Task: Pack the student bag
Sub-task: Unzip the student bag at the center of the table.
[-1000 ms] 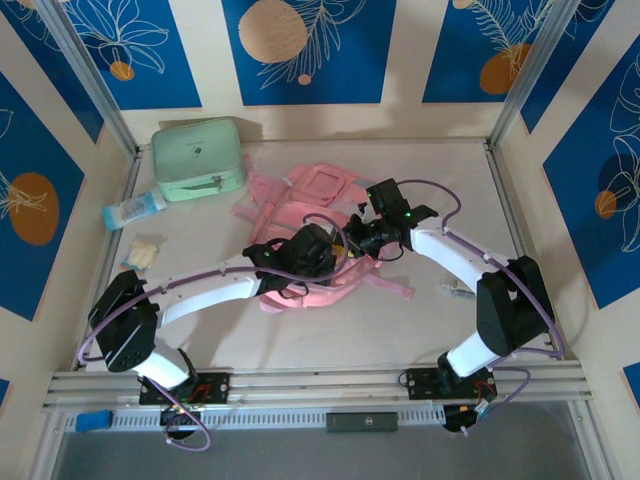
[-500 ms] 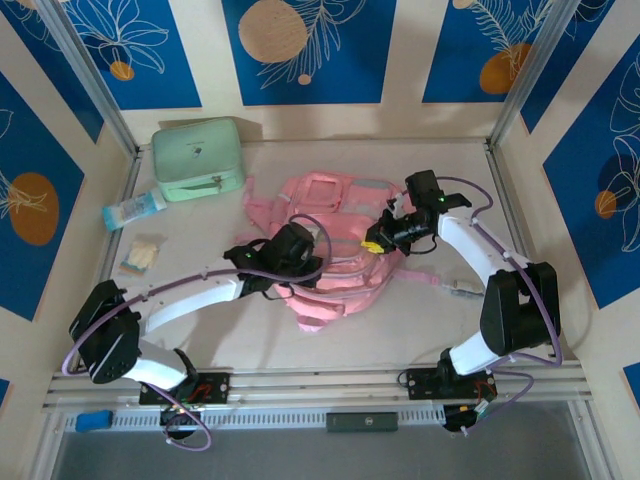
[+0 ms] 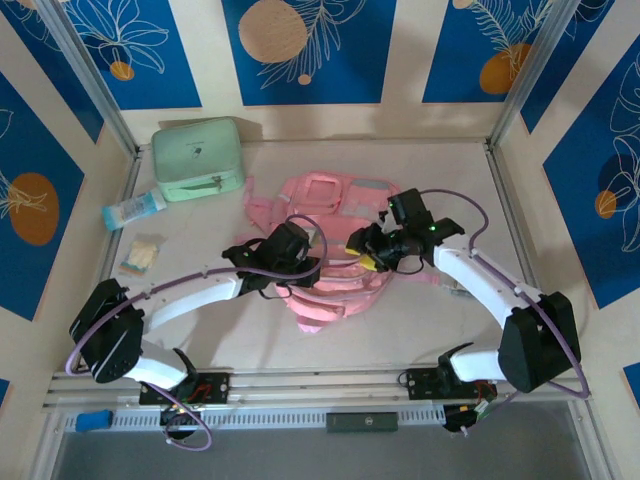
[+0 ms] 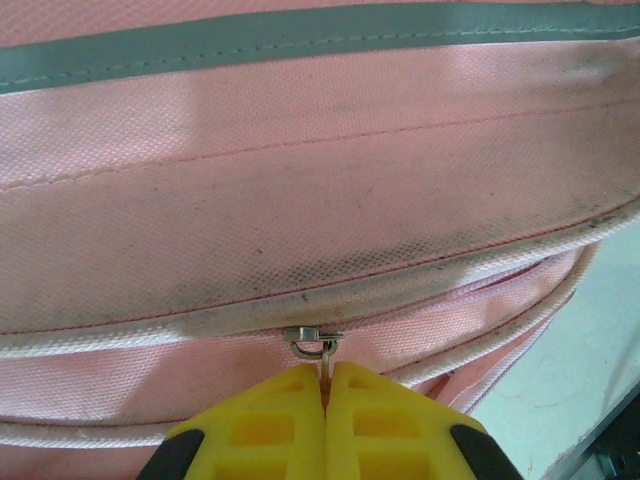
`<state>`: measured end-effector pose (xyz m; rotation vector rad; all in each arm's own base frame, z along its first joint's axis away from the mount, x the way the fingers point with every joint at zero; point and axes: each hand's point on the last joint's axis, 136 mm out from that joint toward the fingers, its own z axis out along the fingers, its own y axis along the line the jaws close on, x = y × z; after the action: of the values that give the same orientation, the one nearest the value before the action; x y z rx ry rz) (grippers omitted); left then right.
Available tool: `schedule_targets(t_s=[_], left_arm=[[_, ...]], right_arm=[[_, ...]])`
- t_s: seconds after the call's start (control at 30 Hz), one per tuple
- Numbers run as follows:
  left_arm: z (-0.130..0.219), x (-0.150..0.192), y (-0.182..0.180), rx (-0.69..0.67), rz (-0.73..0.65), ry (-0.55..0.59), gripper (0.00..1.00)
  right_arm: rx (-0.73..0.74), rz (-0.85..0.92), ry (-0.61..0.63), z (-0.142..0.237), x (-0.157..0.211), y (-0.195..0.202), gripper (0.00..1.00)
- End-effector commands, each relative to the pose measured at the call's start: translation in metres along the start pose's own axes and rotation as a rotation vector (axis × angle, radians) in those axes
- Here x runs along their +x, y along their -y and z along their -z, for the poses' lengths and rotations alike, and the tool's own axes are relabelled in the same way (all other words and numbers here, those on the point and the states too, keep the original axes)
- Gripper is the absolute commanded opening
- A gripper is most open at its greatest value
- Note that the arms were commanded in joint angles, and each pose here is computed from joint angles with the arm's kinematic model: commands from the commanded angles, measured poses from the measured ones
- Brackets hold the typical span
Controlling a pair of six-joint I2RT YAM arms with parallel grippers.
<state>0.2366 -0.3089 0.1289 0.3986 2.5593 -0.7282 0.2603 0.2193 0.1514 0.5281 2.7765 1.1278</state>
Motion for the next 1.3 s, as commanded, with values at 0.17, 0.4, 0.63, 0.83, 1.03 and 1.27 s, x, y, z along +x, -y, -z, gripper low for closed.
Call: schedule_targets(t_s=[0.17, 0.4, 0.63, 0.83, 1.03, 1.27], left_arm=[[0.002, -0.001, 0.014, 0.053, -0.001, 0.007, 0.00], [0.005, 0.002, 0.011, 0.041, -0.011, -0.003, 0.00], [0.023, 0.017, -0.010, -0.029, -0.021, -0.012, 0.00], [0.031, 0.022, -0.054, -0.126, 0.018, -0.039, 0.00], [0.032, -0.002, -0.090, -0.174, 0.059, -0.001, 0.00], [0.019, -0.026, -0.109, -0.183, 0.092, 0.021, 0.00]], right_arm=[[-0.012, 0.016, 0.115, -0.014, 0.001, -0.038, 0.45], [0.051, 0.080, 0.156, -0.015, -0.013, -0.035, 0.20], [-0.015, 0.057, 0.127, 0.016, -0.029, -0.007, 0.01], [-0.110, 0.065, 0.080, 0.044, -0.047, 0.004, 0.00], [-0.137, 0.043, 0.073, 0.052, -0.075, 0.012, 0.00], [-0.116, 0.068, 0.057, 0.043, -0.084, 0.014, 0.00]])
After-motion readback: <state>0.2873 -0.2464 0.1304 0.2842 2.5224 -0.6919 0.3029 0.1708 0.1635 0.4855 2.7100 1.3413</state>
